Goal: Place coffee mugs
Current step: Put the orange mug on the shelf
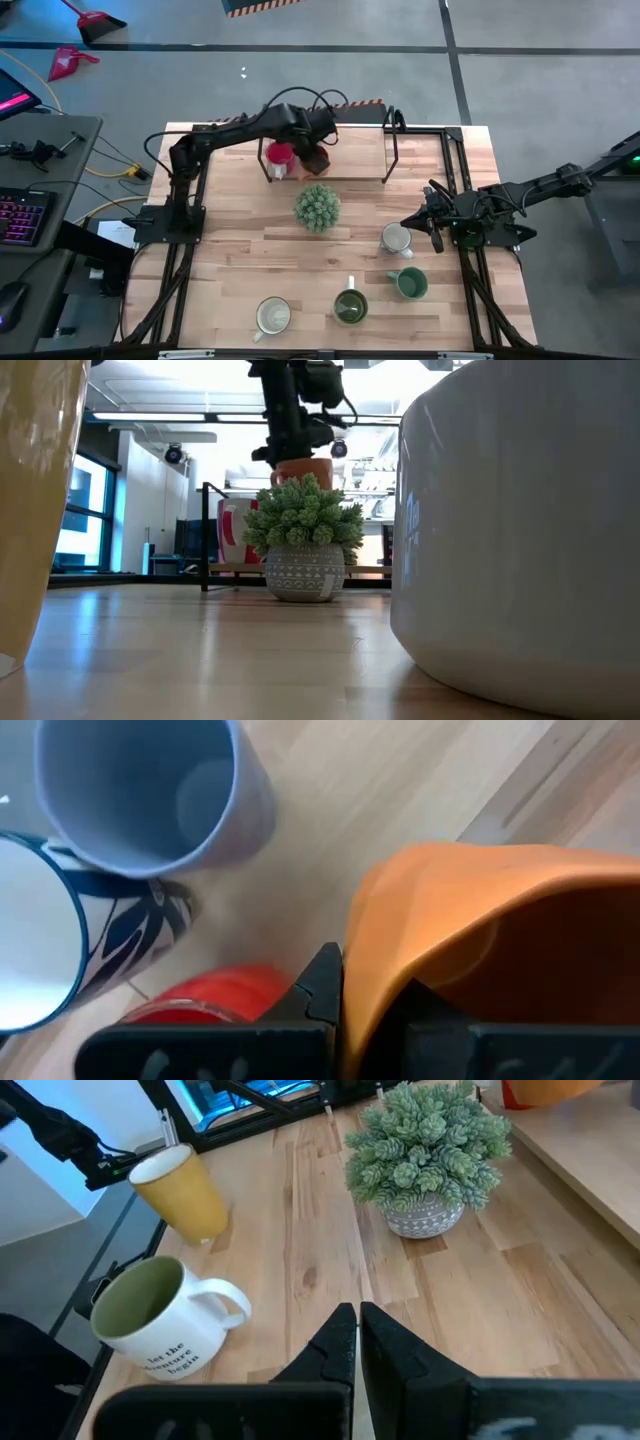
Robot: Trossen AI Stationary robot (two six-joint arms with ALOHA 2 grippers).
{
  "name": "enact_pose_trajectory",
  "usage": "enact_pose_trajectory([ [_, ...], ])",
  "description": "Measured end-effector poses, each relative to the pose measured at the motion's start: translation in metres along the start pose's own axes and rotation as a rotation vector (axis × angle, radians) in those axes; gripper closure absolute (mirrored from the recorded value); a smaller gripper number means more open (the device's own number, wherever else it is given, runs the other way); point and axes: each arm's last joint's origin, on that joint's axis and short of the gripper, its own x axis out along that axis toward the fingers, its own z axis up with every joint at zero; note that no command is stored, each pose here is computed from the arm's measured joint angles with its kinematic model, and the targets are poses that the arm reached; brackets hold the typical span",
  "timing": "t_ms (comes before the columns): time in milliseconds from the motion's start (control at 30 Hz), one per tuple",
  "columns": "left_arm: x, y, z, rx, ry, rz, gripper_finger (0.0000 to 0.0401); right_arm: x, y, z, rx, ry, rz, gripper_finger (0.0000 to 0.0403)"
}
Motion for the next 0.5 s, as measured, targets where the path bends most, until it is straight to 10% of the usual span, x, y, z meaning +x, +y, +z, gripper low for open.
enact_pose_trajectory([
  [500, 0.029, 0.012, 0.007, -0.009, 0.053, 0.07, 0.0395, 0.0, 0.0, 0.001, 0.002, -0.007, 0.008, 0.0403],
])
